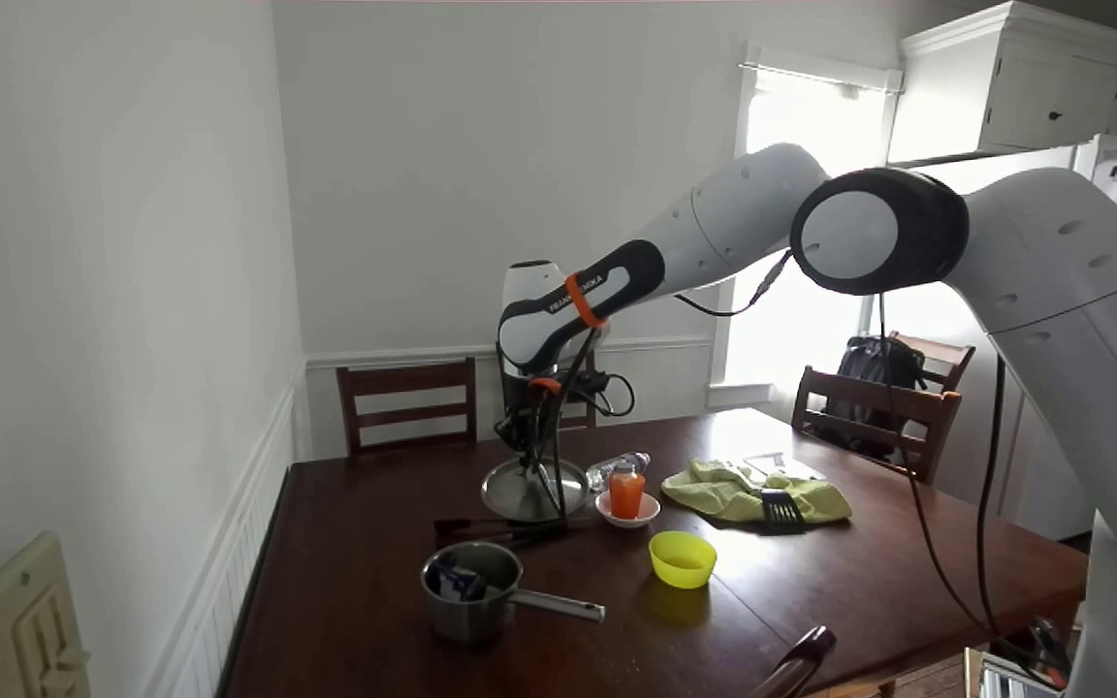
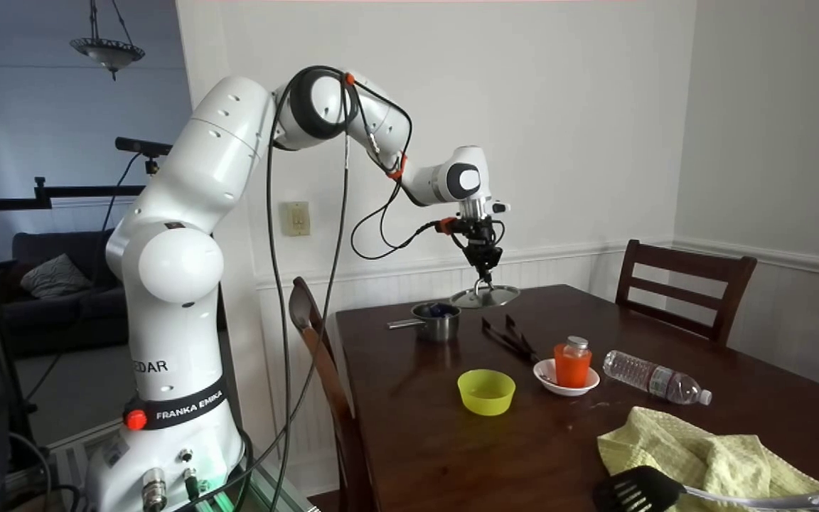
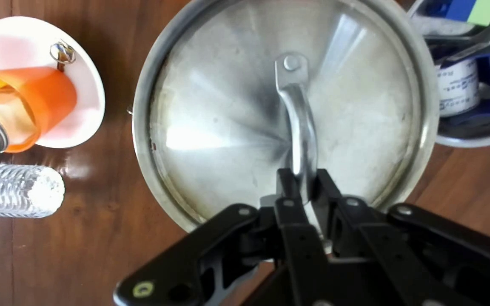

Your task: Put the lid on the table

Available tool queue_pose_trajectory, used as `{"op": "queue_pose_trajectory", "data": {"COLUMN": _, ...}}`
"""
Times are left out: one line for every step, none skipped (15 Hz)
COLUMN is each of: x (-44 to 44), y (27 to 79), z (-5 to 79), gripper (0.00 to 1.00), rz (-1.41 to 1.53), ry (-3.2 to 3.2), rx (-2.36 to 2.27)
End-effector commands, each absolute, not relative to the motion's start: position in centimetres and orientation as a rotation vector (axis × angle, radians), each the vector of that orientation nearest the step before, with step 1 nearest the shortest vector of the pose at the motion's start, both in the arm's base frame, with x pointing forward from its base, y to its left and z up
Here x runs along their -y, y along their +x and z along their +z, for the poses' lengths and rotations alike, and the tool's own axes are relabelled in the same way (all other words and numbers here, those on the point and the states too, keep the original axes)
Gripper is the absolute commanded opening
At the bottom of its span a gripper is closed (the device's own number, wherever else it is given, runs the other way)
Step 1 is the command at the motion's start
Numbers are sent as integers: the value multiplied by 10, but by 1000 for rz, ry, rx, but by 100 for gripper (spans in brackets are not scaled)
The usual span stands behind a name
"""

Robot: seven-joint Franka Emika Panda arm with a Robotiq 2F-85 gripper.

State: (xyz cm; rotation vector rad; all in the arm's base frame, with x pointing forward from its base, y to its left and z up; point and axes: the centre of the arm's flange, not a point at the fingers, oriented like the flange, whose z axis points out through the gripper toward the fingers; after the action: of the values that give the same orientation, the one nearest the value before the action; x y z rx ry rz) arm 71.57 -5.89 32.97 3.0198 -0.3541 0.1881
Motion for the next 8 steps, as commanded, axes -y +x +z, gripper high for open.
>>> {"op": "queue_pose_trajectory", "data": {"x": 104, "y": 753, "z": 320, "gripper": 4, "rz": 315, "ry": 2998, "rx": 625}}
{"op": "queue_pose_trajectory", "data": {"x": 116, "y": 763, "z": 316, "gripper": 4, "rz": 341, "ry": 2982, "rx": 697}}
{"op": "queue_pose_trajectory", "data": {"x": 128, "y": 774, "z": 310, "gripper": 4, "rz": 370, "ry": 2968, "rx": 766}}
{"op": "queue_pose_trajectory", "data": {"x": 140, "y": 788, "z": 305, "gripper": 4, "rz": 390, "ry": 2945, "rx": 840}}
{"op": "queue_pose_trajectory", "data": {"x": 155, "y": 803, "z": 296, "gripper": 4, "rz": 355, "ry": 2918, "rx": 927}}
{"op": "queue_pose_trajectory", "data": {"x": 163, "y": 807, "z": 292, "gripper": 4, "rz": 307, "ry": 2907, "rx": 1003}}
{"op": "queue_pose_trajectory", "data": {"x": 146, "y": 754, "z": 297, "gripper": 15, "rz": 323, "ry": 2936, "rx": 859}}
{"op": "queue_pose_trajectory", "data": {"x": 153, "y": 758, "z": 288, "gripper": 15, "rz": 310, "ry": 2922, "rx": 907}}
